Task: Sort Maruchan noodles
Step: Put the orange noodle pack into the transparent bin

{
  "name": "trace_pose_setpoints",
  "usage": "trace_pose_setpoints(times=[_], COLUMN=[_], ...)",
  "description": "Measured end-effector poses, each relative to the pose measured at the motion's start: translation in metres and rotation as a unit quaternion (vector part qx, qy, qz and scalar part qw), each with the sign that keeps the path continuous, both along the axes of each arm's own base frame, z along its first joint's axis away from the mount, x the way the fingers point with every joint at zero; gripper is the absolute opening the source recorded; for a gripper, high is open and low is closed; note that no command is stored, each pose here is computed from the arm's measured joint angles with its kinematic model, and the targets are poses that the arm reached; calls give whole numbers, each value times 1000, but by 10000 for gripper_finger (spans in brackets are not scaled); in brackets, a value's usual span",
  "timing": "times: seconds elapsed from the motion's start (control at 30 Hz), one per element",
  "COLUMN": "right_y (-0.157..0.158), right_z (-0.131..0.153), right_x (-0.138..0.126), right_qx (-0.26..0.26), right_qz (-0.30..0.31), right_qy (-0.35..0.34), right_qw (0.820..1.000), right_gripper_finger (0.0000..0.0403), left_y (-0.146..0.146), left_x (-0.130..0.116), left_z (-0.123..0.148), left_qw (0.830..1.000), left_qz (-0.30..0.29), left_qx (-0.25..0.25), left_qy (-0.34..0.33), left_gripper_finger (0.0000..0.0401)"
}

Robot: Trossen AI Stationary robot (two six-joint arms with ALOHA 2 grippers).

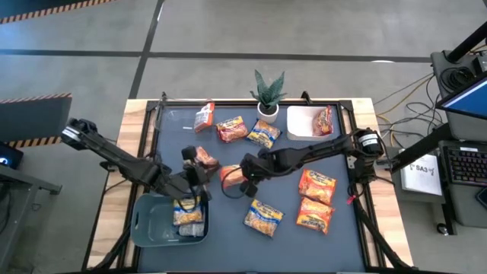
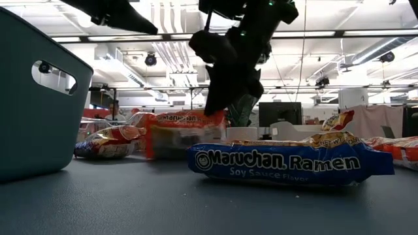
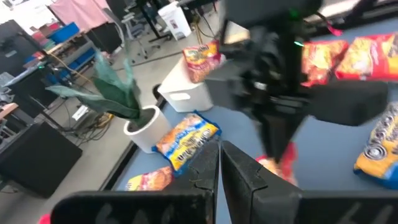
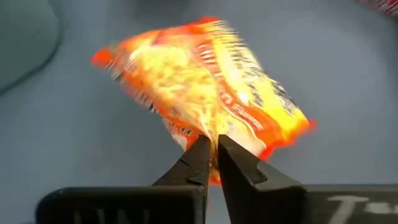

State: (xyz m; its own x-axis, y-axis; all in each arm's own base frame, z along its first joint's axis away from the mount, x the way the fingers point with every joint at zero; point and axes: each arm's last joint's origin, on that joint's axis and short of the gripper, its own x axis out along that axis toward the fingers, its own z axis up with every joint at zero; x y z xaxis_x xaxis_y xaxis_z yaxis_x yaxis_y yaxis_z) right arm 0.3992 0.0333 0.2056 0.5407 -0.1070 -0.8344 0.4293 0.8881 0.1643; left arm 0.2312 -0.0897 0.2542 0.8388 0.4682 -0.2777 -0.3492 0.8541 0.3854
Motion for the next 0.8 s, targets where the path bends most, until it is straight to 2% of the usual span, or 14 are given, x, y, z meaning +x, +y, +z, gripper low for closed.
trace_pose_setpoints(times=[0.13,0.27,0.33,0.43,0.53,0.7,0.8], right_y=[-3,-4,-5,-5,-5,-7,-10], right_z=[0,-3,-4,-7,-9,-12,-13], right_x=[0,-5,-8,-13,-17,-23,-27], right_qx=[-11,-23,-23,-24,-25,-27,-26], right_qz=[4,4,3,0,1,-1,-4], right_qy=[0,29,46,76,99,116,117], right_qw=[1000,999,999,997,995,993,993], right_gripper_finger=[71,120,142,168,190,216,227], left_y=[-7,-15,-19,-22,-20,-6,6], left_x=[14,30,35,42,47,54,57], left_z=[-6,-13,-18,-29,-37,-47,-54], left_qw=[1000,999,996,988,982,971,968], left_qz=[-6,-12,-34,-77,-99,-110,-92], left_qx=[5,14,13,-9,-46,-106,-122], left_qy=[19,45,76,130,157,184,198], left_gripper_finger=[0,0,0,0,0,0,0])
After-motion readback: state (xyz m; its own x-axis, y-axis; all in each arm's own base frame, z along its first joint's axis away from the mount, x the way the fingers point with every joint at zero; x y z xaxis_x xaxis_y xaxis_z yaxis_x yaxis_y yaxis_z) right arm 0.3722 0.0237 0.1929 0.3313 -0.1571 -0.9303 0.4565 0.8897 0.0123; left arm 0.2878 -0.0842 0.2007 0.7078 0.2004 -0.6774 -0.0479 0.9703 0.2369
